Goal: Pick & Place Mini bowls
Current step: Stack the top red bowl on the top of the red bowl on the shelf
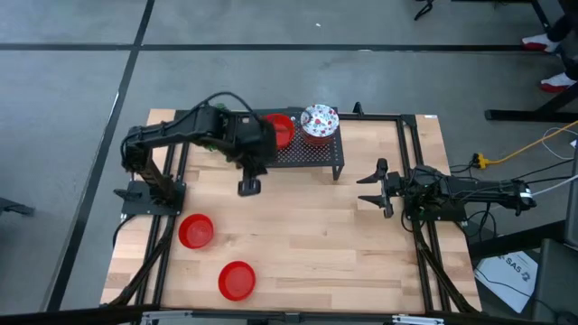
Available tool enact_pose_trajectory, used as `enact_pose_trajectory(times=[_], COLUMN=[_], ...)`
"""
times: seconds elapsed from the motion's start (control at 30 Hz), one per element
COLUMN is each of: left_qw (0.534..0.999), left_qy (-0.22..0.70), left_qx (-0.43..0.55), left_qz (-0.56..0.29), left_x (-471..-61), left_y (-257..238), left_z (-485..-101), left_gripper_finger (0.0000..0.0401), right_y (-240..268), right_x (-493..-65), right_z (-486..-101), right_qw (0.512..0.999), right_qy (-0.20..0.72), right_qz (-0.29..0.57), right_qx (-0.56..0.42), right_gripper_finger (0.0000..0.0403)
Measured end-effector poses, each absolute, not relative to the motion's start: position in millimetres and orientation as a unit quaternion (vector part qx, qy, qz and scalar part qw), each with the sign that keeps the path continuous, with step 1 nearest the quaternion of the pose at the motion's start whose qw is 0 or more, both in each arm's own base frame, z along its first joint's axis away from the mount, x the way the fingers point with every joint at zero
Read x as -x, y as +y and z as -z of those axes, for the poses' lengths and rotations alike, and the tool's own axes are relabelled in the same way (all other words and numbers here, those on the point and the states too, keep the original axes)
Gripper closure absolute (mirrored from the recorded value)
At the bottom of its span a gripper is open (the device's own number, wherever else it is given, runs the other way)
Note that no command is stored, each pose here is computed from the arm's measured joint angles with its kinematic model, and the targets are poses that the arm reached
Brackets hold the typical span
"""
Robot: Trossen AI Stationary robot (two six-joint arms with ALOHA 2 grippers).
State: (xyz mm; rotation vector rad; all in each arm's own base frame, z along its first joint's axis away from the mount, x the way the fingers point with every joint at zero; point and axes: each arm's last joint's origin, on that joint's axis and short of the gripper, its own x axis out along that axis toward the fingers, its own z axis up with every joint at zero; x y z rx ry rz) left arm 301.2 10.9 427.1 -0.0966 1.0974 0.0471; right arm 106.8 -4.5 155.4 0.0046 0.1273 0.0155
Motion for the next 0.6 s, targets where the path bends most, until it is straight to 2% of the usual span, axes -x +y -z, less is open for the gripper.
enact_pose_trajectory(times=[0.6], left_qw=[0.823], left_qy=[0.564], left_qx=[0.067], left_qz=[0.016], left_x=[-288], left_y=[-59], left_z=[-424], left_gripper_finger=[0.0399], right_y=[-6], right_x=[-107], right_z=[-154], right_qw=[0.997], right_qy=[0.070], right_qz=[0.022], right_qx=[0.000], right_gripper_finger=[0.0166])
